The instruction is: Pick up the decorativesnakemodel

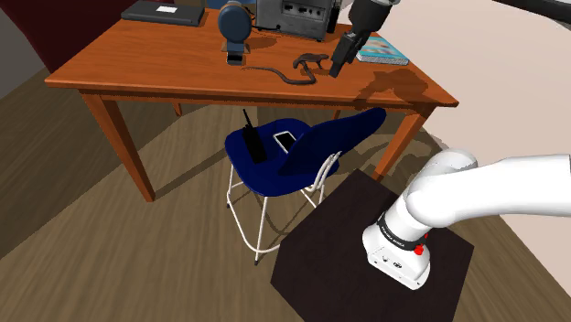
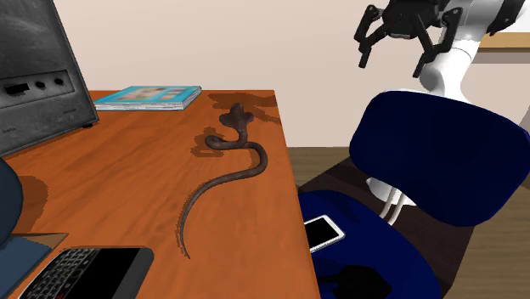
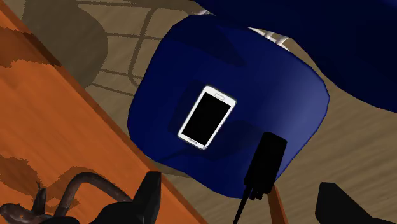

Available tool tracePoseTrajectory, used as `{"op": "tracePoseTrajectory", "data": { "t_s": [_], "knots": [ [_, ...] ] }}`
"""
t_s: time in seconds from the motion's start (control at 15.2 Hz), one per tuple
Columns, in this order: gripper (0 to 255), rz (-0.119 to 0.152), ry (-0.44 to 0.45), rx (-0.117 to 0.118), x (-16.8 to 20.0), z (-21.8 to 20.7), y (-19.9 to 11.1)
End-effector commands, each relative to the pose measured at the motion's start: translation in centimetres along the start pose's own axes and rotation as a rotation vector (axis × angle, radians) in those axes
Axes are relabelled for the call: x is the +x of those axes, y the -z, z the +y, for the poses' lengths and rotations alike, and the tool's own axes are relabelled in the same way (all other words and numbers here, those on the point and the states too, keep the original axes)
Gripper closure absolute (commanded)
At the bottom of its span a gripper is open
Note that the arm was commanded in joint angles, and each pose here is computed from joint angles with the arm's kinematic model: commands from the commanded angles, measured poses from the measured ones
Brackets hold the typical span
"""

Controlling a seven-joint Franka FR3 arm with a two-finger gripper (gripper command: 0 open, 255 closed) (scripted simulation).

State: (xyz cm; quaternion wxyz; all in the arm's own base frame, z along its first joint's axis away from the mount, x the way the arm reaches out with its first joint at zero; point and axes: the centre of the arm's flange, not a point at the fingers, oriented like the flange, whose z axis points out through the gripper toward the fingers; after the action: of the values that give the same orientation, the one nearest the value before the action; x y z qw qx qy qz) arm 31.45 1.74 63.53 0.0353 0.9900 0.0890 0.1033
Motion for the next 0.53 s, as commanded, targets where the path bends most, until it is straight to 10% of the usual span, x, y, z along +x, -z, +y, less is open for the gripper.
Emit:
{"op": "tracePoseTrajectory", "data": {
  "t_s": [0.0, 0.46],
  "knots": [
    [0, 0.0, 0.0, 0.0, 0.0, 0.0, 0.0],
    [0, -0.042, -0.041, 0.018, 7.9, 3.9, -4.4]
  ]
}}
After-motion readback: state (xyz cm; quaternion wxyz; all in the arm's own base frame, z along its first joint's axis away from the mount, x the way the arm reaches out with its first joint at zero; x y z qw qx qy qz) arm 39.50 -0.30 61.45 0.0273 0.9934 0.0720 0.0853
